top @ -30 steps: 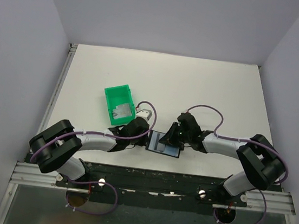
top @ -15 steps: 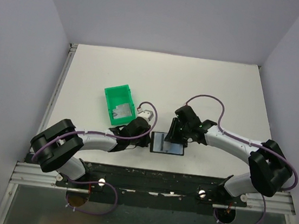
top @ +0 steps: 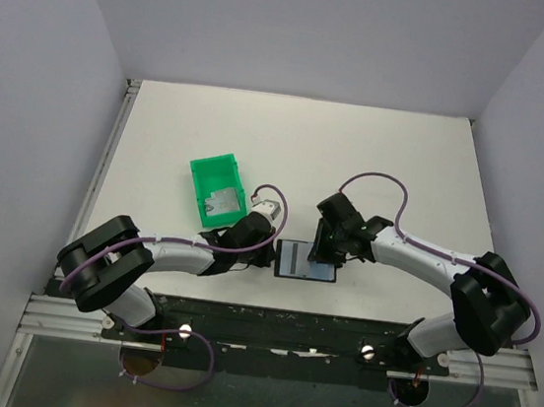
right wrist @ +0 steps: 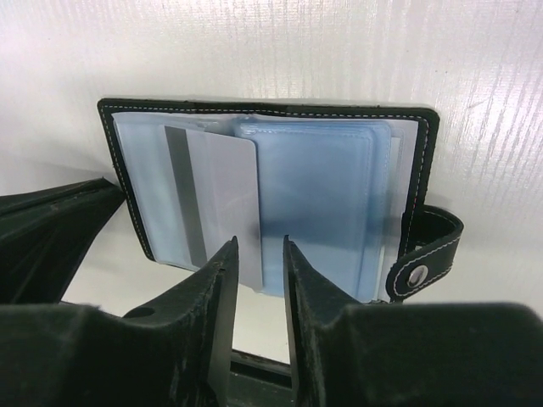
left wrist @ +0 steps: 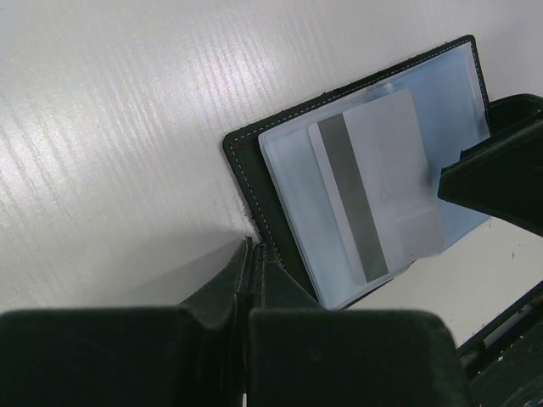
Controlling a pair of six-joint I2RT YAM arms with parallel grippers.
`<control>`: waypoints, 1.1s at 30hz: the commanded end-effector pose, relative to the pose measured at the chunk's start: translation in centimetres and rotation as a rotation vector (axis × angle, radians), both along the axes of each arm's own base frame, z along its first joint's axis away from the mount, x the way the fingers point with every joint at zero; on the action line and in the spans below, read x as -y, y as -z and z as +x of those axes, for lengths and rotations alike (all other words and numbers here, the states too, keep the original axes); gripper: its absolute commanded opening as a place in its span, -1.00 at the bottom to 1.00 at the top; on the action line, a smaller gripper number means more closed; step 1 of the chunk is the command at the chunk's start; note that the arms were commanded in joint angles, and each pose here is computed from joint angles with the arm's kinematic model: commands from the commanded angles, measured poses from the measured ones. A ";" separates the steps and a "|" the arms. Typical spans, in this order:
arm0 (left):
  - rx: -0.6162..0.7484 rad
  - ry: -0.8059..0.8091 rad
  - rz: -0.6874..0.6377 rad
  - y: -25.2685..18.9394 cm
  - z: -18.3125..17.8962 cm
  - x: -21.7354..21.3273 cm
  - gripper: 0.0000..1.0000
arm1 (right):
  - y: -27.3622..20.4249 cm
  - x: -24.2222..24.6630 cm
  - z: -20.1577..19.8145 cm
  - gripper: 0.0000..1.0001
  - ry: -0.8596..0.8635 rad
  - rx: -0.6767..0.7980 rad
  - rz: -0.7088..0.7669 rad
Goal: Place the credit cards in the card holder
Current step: Insert the credit card into the card holder.
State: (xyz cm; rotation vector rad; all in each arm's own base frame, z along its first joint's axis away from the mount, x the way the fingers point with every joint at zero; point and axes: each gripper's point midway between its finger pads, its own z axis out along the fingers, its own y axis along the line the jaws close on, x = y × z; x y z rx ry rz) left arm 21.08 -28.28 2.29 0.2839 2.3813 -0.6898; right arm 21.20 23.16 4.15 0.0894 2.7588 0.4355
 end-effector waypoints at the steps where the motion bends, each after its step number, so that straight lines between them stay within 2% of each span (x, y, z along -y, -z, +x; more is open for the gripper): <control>1: -0.068 0.033 0.062 1.9 -1.6 -0.7 -1.00 | 0.1 -0.7 0.8 -0.32 -0.024 0.030 -0.004; 7: -0.068 0.035 0.064 1.9 -1.5 -0.7 -1.00 | 1.2 -0.9 0.9 -0.34 -0.029 0.008 -0.012; 33: -0.065 0.037 0.061 1.8 -1.4 -0.5 -1.00 | 1.0 -6.5 -0.3 -0.48 -0.145 -0.040 0.215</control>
